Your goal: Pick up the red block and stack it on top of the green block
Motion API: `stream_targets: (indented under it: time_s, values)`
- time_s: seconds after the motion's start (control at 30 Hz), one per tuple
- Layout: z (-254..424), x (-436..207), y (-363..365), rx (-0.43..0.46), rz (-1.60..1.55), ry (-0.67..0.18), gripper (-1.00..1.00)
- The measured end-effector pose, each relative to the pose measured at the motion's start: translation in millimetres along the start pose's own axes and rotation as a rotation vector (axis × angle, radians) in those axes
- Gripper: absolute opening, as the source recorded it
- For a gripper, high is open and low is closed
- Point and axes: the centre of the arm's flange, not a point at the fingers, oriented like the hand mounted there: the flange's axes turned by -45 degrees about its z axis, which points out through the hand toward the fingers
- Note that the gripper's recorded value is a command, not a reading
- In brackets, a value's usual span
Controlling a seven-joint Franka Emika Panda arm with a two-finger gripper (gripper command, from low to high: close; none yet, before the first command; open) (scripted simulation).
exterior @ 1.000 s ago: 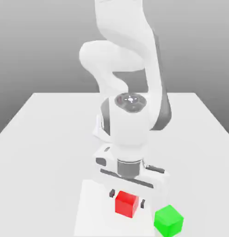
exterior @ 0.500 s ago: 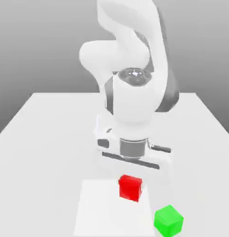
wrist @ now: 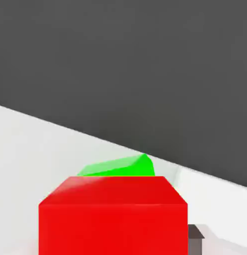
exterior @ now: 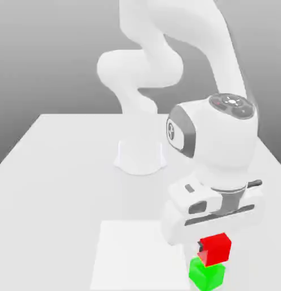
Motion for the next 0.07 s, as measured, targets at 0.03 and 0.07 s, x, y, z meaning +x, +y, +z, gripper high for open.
stream_targets:
  time_s: [0.03, 0.07]
  values:
    - [0.0, 0.0, 0.0, 0.0, 0.0, 0.0, 1.0]
    - [0.0, 0.0, 0.0, 0.0, 0.0, 0.0, 1.0]
